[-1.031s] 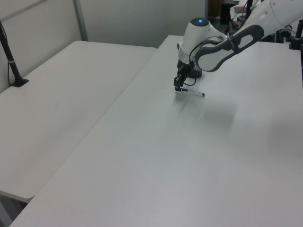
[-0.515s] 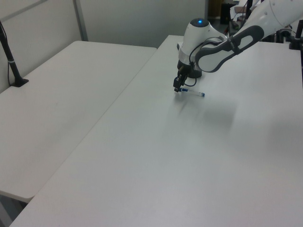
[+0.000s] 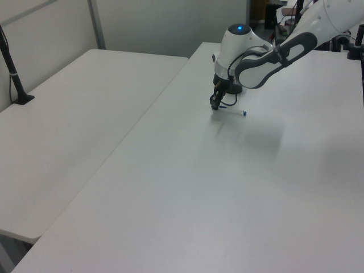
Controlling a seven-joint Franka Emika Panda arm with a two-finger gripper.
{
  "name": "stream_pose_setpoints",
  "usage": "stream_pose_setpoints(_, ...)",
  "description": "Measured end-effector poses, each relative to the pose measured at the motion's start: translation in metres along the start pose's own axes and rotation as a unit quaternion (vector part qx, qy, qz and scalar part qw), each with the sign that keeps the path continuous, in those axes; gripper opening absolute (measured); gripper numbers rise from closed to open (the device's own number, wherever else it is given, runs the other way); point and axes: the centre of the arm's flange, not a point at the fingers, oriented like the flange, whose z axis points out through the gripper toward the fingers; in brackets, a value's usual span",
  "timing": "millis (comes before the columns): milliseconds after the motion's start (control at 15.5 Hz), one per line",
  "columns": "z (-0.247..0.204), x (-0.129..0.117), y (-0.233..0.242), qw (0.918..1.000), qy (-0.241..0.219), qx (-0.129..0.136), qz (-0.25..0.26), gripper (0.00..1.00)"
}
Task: Insert the marker
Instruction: 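Close the gripper on the marker and lift it, then carry the marker over the black mesh cup, tilting it upright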
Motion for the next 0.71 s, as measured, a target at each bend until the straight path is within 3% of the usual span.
stream_pose_setpoints(451, -0.009, 0.007, 0.005, 0.9999, 0.010, -0.001, 0.004, 0.17)
stream_pose_setpoints(709, -0.042, 0.025, 0.014, 0.9991, 0.040, -0.001, 0.011, 0.17)
